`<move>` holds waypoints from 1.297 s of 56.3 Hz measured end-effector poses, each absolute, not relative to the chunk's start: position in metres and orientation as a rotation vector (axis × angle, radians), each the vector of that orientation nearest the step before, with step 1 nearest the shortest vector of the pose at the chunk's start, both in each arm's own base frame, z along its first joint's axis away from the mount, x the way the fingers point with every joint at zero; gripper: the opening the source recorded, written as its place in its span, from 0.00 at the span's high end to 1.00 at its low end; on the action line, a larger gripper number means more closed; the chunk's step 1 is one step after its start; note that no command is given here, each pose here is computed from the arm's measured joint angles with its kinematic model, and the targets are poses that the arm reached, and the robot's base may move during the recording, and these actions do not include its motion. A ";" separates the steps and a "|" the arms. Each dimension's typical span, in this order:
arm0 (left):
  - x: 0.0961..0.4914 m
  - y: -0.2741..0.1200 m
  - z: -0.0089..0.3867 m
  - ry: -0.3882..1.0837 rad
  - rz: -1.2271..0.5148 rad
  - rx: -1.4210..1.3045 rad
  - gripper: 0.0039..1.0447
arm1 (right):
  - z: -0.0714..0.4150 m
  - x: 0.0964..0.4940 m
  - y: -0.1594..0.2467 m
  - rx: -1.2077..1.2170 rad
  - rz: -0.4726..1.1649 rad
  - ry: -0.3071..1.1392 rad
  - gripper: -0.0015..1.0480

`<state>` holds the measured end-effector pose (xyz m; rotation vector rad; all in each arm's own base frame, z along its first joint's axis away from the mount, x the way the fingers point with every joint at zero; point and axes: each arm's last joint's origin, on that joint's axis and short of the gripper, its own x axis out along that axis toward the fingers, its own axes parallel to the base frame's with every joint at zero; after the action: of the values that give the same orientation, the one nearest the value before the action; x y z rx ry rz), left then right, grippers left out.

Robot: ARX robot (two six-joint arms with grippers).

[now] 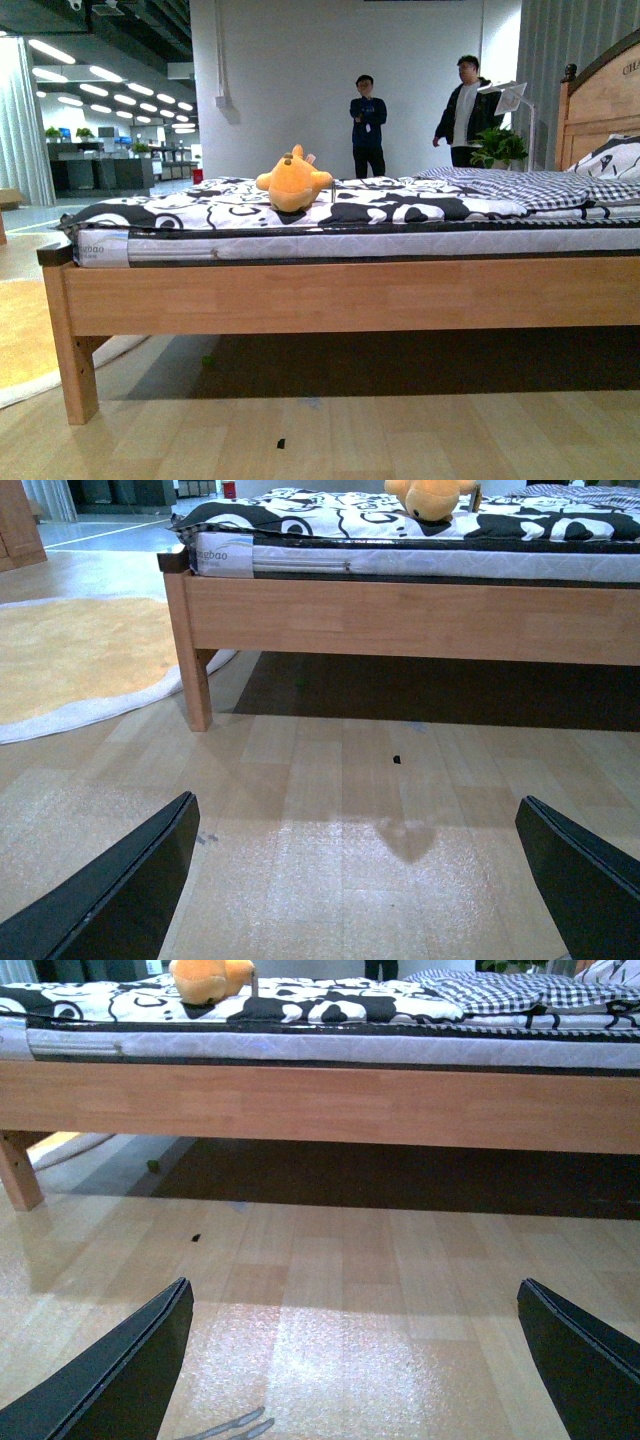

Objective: Put away toys

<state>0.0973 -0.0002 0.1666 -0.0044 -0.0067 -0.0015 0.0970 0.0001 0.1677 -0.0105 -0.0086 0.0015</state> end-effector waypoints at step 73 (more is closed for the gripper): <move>0.097 0.000 0.167 -0.007 -0.002 -0.004 0.06 | 0.168 0.097 0.000 -0.010 0.001 -0.008 0.06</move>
<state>0.0973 -0.0002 0.1666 -0.0044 -0.0067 -0.0015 0.0970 0.0001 0.1676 -0.0105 -0.0082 0.0015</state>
